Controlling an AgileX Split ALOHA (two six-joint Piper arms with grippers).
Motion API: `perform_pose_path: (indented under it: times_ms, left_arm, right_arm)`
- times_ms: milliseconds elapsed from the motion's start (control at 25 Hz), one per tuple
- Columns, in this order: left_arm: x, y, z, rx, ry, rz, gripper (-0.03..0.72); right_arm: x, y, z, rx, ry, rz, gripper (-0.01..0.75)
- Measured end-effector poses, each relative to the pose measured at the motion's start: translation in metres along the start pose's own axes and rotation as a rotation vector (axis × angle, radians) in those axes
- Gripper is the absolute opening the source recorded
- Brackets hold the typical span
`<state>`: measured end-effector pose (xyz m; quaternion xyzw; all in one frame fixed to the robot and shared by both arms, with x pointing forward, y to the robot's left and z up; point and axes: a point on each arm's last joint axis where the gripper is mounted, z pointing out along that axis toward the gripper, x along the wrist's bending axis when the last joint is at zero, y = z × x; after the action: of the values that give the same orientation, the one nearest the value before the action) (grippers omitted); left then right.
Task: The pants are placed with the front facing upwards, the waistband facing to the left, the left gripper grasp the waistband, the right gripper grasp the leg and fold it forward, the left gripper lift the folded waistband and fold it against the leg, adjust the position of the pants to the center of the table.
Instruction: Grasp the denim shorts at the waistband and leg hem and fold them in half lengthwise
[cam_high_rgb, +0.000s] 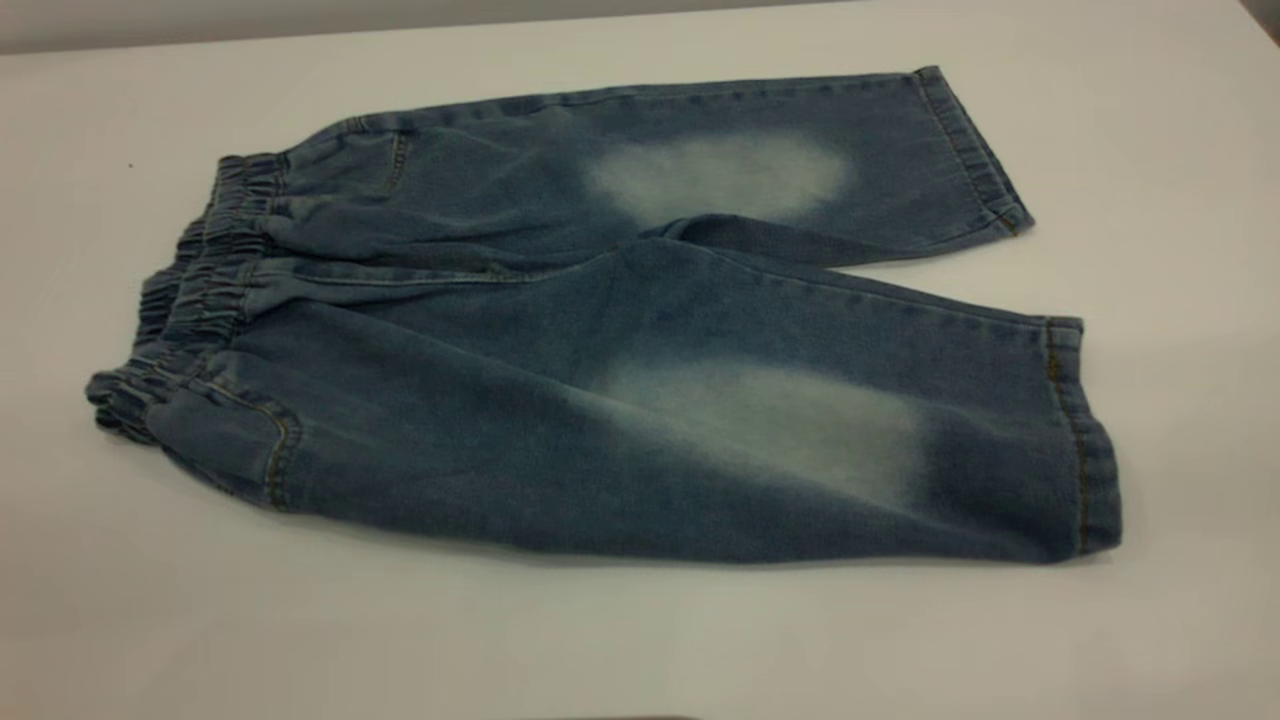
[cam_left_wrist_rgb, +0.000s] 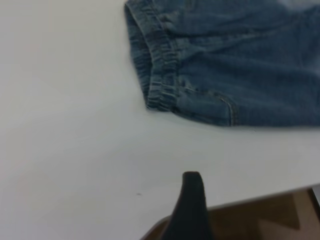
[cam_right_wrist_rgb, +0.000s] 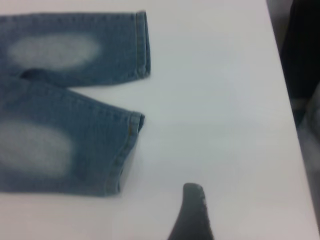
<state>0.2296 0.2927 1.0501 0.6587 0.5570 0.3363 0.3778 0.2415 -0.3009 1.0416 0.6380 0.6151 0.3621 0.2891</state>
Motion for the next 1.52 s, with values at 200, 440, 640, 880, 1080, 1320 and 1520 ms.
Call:
perform_pose_path:
  times_ms: [200, 440, 640, 880, 1080, 1320, 1520]
  left_arm:
    - [0.005, 0.032, 0.017, 0.032, 0.007, -0.076, 0.587]
    - [0.013, 0.069, 0.074, 0.137, -0.001, -0.146, 0.587]
    - [0.02, 0.075, 0.136, 0.286, 0.008, -0.218, 0.587]
    - [0.027, 0.059, 0.205, 0.475, 0.046, -0.307, 0.587]
    - [0.032, 0.048, 0.255, 0.583, 0.07, -0.341, 0.587]
    - [0.038, 0.039, 0.3, 0.675, 0.087, -0.365, 0.587]
    - [0.064, 0.028, 0.317, 0.722, 0.15, -0.448, 0.587]
  right_arm:
    - [0.011, 0.022, 0.025, 0.131, 0.053, 0.029, 0.507]
    - [0.035, 0.045, 0.073, 0.29, 0.241, 0.027, 0.507]
    - [0.042, 0.055, 0.122, 0.371, 0.27, 0.078, 0.507]
    - [0.042, 0.047, 0.174, 0.523, 0.233, 0.154, 0.507]
    - [0.045, 0.041, 0.203, 0.557, 0.251, 0.185, 0.507]
    - [0.05, 0.04, 0.22, 0.534, 0.308, 0.227, 0.507]
    - [0.053, 0.044, 0.223, 0.481, 0.35, 0.244, 0.507]
